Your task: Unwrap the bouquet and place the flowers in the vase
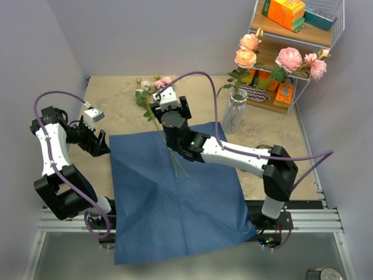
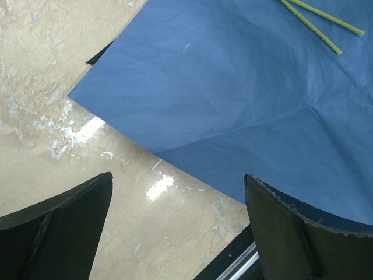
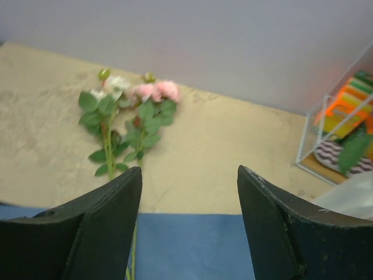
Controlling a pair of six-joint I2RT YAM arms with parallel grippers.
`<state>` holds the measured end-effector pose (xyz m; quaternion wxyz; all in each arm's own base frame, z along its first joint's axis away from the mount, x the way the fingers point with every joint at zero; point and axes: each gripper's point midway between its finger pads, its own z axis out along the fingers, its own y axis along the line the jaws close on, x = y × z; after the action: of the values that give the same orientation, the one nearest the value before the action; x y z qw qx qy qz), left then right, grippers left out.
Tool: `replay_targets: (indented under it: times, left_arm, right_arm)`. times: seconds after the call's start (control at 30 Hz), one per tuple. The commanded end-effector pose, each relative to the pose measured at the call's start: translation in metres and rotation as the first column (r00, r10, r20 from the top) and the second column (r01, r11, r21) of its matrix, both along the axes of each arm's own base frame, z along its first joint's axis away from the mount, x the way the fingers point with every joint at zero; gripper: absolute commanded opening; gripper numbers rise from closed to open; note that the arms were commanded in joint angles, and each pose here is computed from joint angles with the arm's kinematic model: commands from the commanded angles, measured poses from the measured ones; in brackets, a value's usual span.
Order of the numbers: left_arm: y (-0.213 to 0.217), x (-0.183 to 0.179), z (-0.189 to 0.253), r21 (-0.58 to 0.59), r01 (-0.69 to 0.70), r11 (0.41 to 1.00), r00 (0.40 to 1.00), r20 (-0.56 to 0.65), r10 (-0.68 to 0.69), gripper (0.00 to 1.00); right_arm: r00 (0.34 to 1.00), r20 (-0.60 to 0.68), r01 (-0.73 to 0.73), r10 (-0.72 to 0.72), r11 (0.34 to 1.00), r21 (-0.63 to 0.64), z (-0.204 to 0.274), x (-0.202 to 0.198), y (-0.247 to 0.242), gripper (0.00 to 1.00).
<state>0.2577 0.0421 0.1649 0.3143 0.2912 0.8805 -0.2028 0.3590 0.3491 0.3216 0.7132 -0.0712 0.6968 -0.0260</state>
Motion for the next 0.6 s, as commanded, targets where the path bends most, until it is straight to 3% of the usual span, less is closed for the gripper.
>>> replay_targets:
  times: [0.0, 0.03, 0.07, 0.13, 0.2, 0.57]
  left_arm:
    - [-0.005, -0.006, 0.005, -0.024, -0.001, 1.000, 1.000, 0.025, 0.002, 0.99]
    - [-0.005, -0.006, 0.005, -0.023, -0.002, 1.000, 1.000, 0.025, 0.003, 0.99]
    - [-0.005, -0.006, 0.005, -0.024, -0.001, 1.000, 1.000, 0.026, 0.001, 0.99]
    - [-0.005, -0.005, 0.005, -0.025, 0.000, 1.000, 1.000, 0.028, 0.001, 0.99]
    - [-0.005, -0.005, 0.004, -0.024, -0.002, 1.000, 1.000, 0.027, 0.003, 0.99]
    - [-0.001, -0.006, 0.001, -0.013, -0.007, 1.000, 1.000, 0.020, 0.008, 0.99]
  right_arm:
    - [0.956, -0.243, -0.171, 0.165, 0.985, -0.005, -0.064, 0.014, 0.040, 0.67]
    - [0.939, -0.264, -0.222, 0.221, 0.975, 0.025, -0.060, 0.024, 0.051, 0.65]
    - [0.910, -0.336, -0.261, 0.241, 0.965, -0.013, -0.091, 0.029, 0.059, 0.60]
    - [0.873, -0.391, -0.306, 0.293, 0.952, 0.029, -0.105, 0.043, 0.071, 0.55]
    - [0.842, -0.469, -0.301, 0.266, 0.954, 0.000, -0.144, 0.052, 0.074, 0.52]
    - [0.786, -0.564, -0.294, 0.253, 0.956, 0.019, -0.207, 0.094, 0.082, 0.48]
